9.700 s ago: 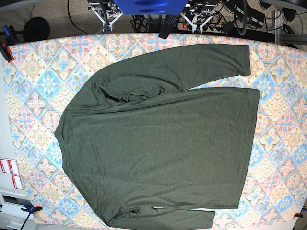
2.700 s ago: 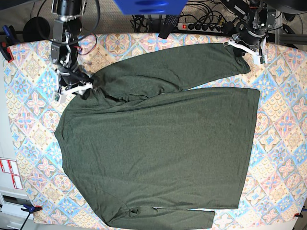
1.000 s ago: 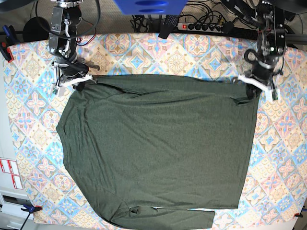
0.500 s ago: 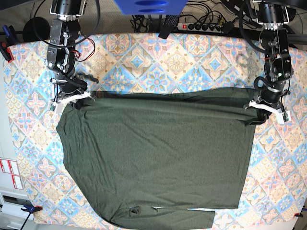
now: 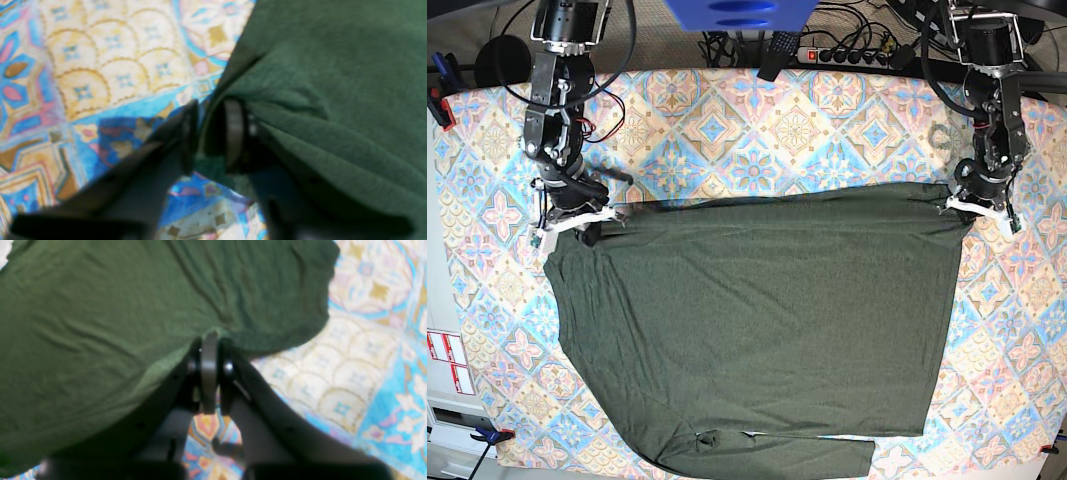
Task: Fold the T-shirt properly
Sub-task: 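Lift both shoulder corners and pull them toward the hem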
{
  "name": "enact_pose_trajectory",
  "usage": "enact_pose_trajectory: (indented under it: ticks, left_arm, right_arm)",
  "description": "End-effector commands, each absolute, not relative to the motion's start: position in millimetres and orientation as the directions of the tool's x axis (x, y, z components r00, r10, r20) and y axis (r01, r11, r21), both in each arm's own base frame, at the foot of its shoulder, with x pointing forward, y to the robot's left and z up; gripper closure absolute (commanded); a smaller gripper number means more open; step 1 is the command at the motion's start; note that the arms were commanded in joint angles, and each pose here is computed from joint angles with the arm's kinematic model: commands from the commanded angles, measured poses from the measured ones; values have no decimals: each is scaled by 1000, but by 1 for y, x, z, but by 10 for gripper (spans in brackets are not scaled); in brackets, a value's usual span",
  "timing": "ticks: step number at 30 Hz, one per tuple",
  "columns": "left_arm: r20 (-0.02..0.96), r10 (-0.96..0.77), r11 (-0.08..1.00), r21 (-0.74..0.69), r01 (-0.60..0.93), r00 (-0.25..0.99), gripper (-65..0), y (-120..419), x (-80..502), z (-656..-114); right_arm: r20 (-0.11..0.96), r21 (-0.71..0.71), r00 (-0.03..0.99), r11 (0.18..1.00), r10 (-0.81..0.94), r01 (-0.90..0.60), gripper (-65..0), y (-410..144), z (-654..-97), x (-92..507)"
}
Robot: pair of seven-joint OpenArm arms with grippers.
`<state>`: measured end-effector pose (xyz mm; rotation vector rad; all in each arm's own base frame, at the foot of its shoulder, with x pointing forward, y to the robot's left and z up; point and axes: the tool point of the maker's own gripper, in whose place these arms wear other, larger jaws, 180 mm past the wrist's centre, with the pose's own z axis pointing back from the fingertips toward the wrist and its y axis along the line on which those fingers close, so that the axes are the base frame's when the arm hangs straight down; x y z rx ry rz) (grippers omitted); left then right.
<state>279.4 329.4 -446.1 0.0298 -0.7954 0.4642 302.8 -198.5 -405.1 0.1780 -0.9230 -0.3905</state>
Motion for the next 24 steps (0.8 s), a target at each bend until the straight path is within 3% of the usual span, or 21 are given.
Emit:
enact_pose_trajectory:
  ticks: [1,6,9,24]
  left_arm:
    - [731,353,914,-137,-381,584,-224,330,293,-432]
    - [711,332,928,-129,-349,620,-362,318,288,-442]
    - [682,339,926,-122,-357,648,-401,318,272,-452]
    - [637,349,925,-118,-361,687,-406,308,247,-471]
  right_arm:
    - [768,313,505,919,-393,240,0,-203,-393,310]
    - [765,314,509,918,-396,242,0,-202,-395,308]
    - [765,314,509,918,-396,242,0,-202,-395,308]
    - [754,311,524,917,-397,248,0,-201,-401,300]
